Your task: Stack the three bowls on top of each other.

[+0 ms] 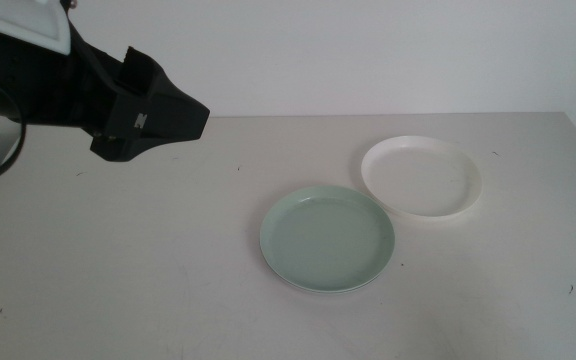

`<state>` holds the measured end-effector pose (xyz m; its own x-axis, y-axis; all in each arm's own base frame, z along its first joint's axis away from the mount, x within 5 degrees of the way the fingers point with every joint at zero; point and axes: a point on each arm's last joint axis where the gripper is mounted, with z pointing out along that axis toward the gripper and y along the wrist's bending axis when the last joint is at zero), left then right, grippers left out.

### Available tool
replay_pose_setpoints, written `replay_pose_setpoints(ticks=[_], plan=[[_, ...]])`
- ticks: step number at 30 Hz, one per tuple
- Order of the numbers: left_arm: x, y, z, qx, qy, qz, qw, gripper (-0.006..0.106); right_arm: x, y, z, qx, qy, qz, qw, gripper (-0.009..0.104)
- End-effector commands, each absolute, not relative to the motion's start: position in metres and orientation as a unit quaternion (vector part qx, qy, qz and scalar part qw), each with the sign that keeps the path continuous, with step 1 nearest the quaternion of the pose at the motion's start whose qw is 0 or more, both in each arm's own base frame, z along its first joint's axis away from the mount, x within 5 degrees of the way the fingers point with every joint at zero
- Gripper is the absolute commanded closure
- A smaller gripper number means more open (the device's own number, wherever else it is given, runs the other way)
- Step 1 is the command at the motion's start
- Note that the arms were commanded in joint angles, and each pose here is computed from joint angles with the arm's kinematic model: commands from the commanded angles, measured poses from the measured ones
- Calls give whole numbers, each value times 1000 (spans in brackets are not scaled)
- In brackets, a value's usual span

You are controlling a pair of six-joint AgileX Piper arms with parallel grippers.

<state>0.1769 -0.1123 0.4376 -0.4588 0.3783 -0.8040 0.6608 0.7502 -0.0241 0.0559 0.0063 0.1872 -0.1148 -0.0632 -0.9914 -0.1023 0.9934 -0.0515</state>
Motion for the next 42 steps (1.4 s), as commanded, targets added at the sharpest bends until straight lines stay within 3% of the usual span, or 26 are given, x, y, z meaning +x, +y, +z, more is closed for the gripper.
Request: replay_pose_setpoints(ticks=[1, 9, 17, 24, 33, 42], plan=[[173, -112, 452, 301, 817, -185, 455, -5, 55, 5, 206, -53, 716, 6, 696, 36], [173, -112, 452, 301, 818, -182, 456, -5, 66, 8, 259, -66, 763, 10, 643, 36], [173, -112, 452, 301, 818, -182, 456, -5, 105, 11, 319, -70, 802, 18, 593, 36], [173, -112, 452, 301, 818, -182, 456, -5, 143, 19, 364, 34, 838, 122, 531, 36], [173, -112, 452, 301, 818, -182, 456, -5, 207, 25, 404, 18, 889, 111, 445, 36], [173, -112, 452, 301, 818, -182, 456, -5, 288, 32, 415, 7, 931, 106, 349, 36]])
